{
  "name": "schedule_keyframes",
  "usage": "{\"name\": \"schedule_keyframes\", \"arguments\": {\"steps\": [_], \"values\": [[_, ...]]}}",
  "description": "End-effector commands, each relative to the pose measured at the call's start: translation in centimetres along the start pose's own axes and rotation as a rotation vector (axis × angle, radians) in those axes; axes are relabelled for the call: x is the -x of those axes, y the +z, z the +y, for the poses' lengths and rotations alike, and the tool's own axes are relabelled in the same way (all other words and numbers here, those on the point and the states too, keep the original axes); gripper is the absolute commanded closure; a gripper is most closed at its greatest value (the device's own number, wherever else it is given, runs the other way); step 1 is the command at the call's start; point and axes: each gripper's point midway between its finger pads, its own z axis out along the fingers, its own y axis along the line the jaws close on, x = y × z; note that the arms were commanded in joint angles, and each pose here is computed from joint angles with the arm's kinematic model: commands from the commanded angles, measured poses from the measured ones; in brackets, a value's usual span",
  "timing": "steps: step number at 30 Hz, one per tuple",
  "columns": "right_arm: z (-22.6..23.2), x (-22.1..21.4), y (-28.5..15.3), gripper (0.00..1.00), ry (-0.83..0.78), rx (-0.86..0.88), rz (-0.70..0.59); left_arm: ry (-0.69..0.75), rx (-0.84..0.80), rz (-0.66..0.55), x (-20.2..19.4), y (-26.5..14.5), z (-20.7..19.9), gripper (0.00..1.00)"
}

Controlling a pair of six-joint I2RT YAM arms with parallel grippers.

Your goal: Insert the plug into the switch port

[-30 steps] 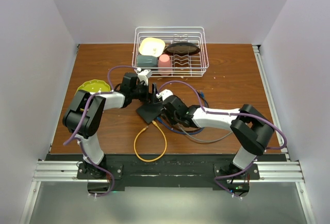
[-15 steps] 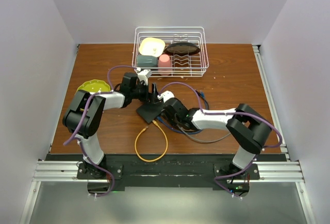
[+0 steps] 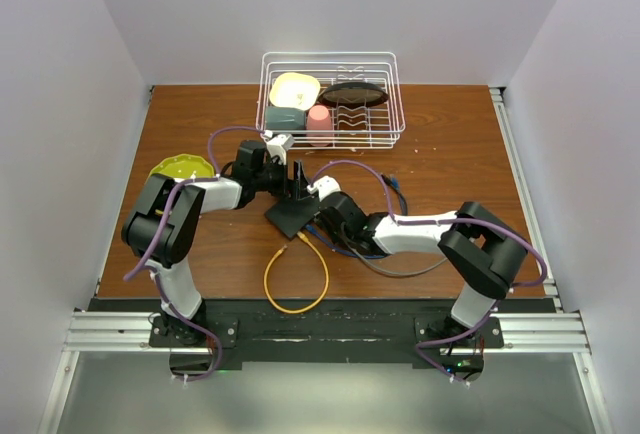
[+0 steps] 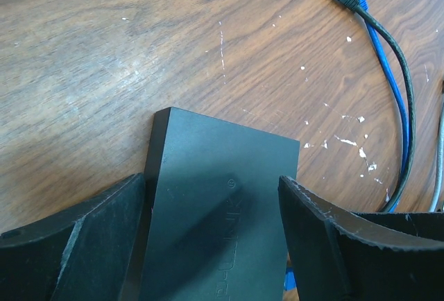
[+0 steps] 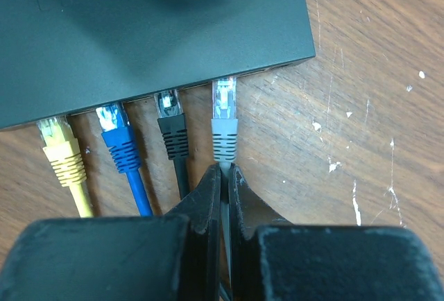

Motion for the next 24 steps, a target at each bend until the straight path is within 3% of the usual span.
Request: {"name": "schedule_keyframes", "arguments": {"steps": [1, 14, 19, 24], "values": [[1.5, 4.9, 0.3, 1.00, 0.020, 0.071, -0.159, 0.019, -0.134, 0.017, -0.1, 0.0, -2.9, 0.19], [4.1, 3.6, -0.3, 1.00, -0.118, 0.242, -0.109, 0.035, -0.191, 0.009, -0.5, 0.0, -3.6, 0.20], [4.0, 3.2, 0.3, 1.00, -0.128, 0.227, -0.081, 0.053, -0.210, 0.022, -1.0, -0.1, -3.8, 0.20], [1.9, 3.2, 1.0, 1.00, -0.103, 0.092, -0.038, 0.076, -0.208, 0.048, -1.5, -0.2, -3.6, 0.20]]}}
